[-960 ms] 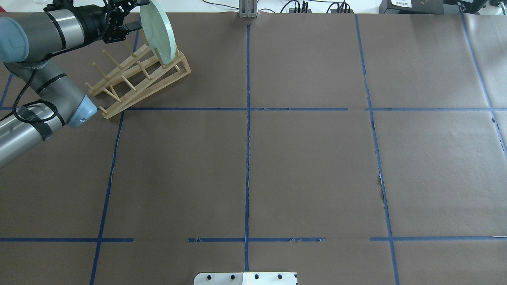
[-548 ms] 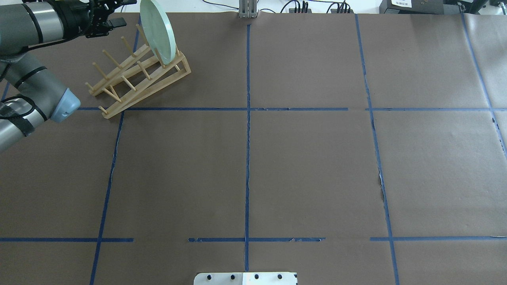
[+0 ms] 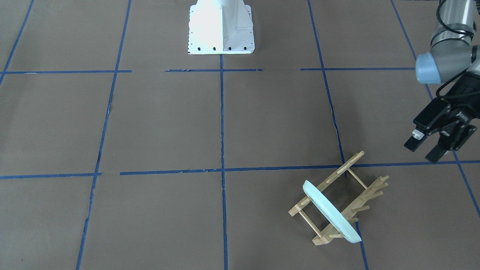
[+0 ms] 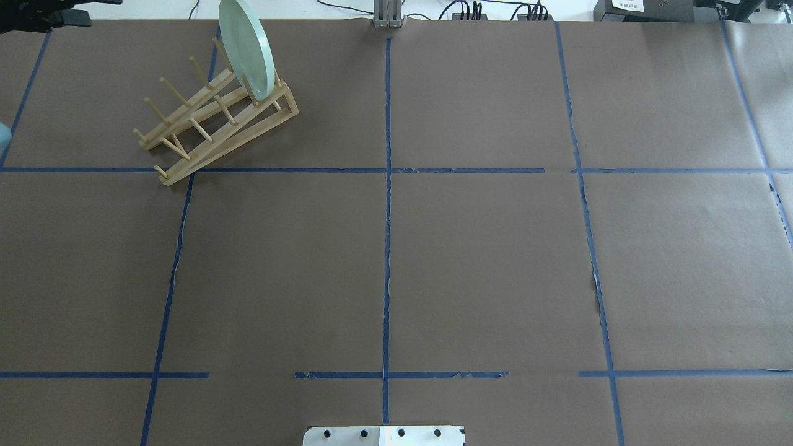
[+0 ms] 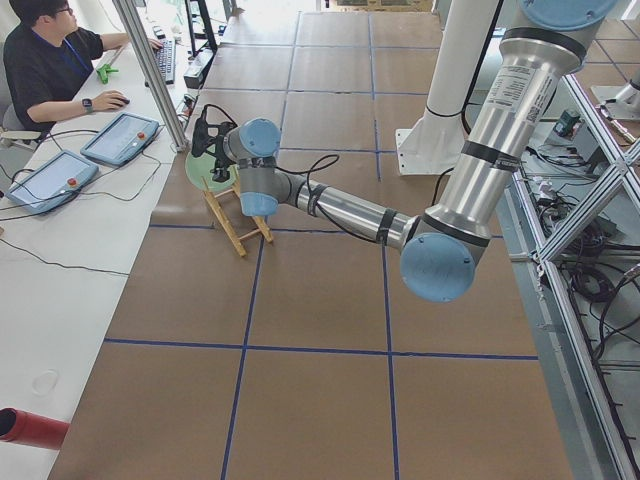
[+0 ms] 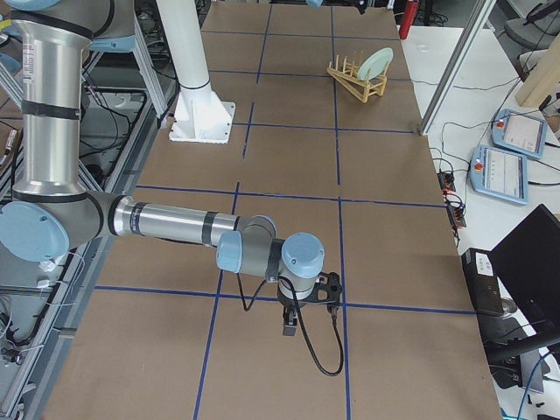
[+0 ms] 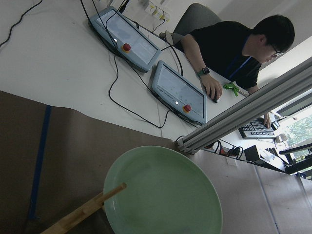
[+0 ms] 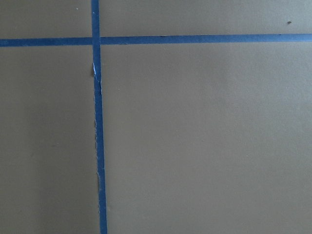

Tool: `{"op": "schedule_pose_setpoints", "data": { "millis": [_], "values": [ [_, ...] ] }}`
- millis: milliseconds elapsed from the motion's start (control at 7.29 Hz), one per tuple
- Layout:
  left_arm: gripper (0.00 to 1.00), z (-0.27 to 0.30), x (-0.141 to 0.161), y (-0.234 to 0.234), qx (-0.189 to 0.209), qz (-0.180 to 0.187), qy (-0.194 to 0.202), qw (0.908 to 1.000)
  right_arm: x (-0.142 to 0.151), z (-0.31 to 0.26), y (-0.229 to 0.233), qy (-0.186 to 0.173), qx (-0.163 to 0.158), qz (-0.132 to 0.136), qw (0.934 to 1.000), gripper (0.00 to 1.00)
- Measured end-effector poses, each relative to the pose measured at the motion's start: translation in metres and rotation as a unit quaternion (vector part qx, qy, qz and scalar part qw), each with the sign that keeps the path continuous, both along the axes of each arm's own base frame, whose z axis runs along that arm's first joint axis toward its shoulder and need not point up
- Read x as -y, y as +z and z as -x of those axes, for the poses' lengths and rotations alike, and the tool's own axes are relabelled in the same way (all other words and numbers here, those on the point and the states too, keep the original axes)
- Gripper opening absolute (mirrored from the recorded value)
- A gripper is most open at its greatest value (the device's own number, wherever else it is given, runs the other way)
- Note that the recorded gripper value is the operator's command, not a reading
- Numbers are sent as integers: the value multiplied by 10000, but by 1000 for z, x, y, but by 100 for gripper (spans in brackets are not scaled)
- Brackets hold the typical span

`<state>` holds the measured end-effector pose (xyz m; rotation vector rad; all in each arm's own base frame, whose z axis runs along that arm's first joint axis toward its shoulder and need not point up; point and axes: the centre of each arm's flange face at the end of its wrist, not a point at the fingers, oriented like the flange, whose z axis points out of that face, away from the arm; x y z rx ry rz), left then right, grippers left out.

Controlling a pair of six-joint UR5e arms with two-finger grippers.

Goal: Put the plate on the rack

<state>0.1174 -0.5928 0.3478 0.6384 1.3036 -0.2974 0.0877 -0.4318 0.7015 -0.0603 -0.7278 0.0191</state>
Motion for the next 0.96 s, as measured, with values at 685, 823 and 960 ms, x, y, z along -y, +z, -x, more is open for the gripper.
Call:
{"op": "schedule_pose_setpoints", "data": {
  "millis": [685,823,960],
  "values": [
    [100,117,-4,23,2662,-422,299,9625,0,0,0,-2,0,2,10000,100],
    [100,132,0,38,3019,-126,571,9516,0,0,0,-3,0,2,10000,100],
    [100,144,3,57,3328,171,935,9382,0,0,0,-5,0,1,10000,100]
  ]
}}
